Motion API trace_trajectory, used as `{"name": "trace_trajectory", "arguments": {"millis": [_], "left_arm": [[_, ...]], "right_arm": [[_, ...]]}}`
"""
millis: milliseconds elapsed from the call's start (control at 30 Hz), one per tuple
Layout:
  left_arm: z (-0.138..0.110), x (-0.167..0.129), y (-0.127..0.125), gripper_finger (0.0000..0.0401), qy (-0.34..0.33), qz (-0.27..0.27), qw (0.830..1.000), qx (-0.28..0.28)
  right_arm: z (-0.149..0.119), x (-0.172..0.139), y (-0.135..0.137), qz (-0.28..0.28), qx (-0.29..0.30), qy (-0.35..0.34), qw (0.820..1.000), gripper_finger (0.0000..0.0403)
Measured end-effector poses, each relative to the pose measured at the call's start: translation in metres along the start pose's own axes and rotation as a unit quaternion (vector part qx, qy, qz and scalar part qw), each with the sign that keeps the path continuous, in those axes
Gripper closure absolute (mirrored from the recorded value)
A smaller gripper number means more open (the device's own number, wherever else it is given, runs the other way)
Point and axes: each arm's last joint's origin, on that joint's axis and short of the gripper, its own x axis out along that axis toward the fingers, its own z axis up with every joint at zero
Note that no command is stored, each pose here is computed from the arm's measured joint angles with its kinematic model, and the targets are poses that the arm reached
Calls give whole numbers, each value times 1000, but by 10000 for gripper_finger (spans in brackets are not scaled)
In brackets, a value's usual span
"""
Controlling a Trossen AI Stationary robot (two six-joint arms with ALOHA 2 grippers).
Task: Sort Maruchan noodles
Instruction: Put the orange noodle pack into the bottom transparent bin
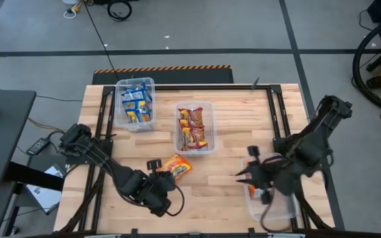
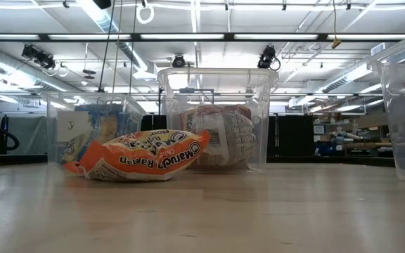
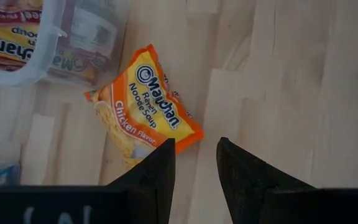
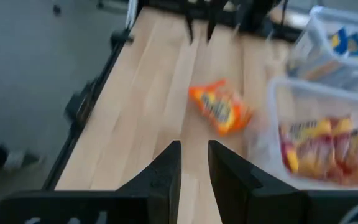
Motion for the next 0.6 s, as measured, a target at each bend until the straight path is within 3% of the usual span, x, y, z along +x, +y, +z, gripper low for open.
{"name": "trace_trajectory", "arguments": {"millis": [333, 600], "left_arm": [[-24, -5, -3, 278, 26, 37, 998, 31], [-78, 34, 7, 278, 24, 32, 999, -1]], "right_arm": [[27, 97, 11, -14, -8, -53, 998, 310], [13, 157, 23, -12, -17, -16, 1000, 293]]}}
